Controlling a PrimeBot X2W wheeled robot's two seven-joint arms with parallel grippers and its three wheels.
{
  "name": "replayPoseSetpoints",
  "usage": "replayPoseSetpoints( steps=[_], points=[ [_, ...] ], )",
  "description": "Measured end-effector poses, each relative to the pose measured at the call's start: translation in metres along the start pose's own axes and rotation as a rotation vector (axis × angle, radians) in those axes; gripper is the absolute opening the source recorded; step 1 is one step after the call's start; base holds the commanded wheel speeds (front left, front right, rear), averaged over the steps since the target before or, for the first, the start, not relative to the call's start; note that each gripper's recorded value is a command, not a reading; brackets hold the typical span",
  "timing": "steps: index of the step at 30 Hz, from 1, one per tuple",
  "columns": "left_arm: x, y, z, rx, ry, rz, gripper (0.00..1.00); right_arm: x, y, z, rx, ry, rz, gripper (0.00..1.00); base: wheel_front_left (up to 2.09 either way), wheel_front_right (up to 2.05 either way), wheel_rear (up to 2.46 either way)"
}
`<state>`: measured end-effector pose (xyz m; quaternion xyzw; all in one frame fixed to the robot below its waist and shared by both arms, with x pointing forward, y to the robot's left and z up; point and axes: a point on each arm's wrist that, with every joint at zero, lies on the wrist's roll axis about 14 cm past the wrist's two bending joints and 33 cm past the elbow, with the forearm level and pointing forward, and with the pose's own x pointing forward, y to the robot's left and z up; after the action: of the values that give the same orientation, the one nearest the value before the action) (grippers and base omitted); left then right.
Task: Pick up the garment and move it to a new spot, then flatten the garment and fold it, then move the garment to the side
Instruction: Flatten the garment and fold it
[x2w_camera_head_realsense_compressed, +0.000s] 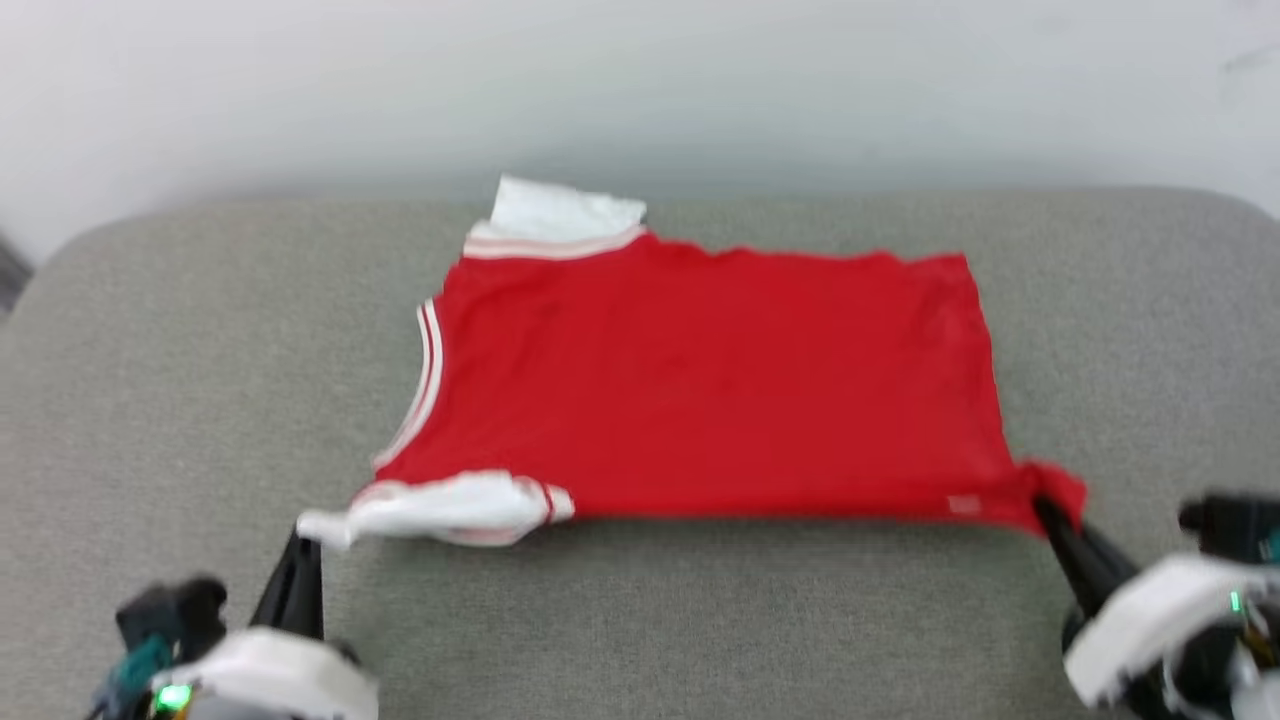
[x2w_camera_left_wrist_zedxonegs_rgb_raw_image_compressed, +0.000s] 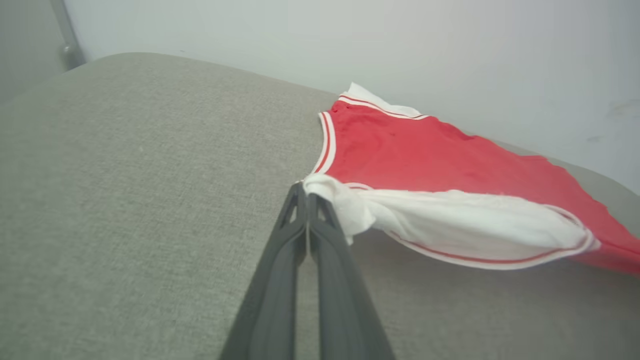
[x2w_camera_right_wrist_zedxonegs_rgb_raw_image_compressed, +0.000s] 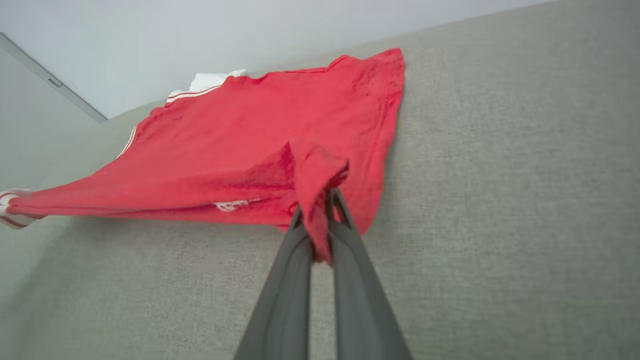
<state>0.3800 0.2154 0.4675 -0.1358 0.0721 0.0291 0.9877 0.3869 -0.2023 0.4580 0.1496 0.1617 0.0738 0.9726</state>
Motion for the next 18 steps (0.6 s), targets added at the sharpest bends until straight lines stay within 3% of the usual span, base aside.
replayPoseSetpoints(
  steps=[9, 18],
  points=[
    [-0.067, 0.001, 0.019, -0.039, 0.023, 0.057, 0.0, -0.062, 0.015, -0.018, 0.034, 0.043, -0.035, 0.0, 0.0, 0.0, 0.0],
    [-0.04, -0.026, 0.038, 0.011, 0.03, -0.058, 0.0, -0.058, 0.017, -0.016, -0.048, 0.173, -0.066, 0.0, 0.0, 0.0, 0.0]
  ],
)
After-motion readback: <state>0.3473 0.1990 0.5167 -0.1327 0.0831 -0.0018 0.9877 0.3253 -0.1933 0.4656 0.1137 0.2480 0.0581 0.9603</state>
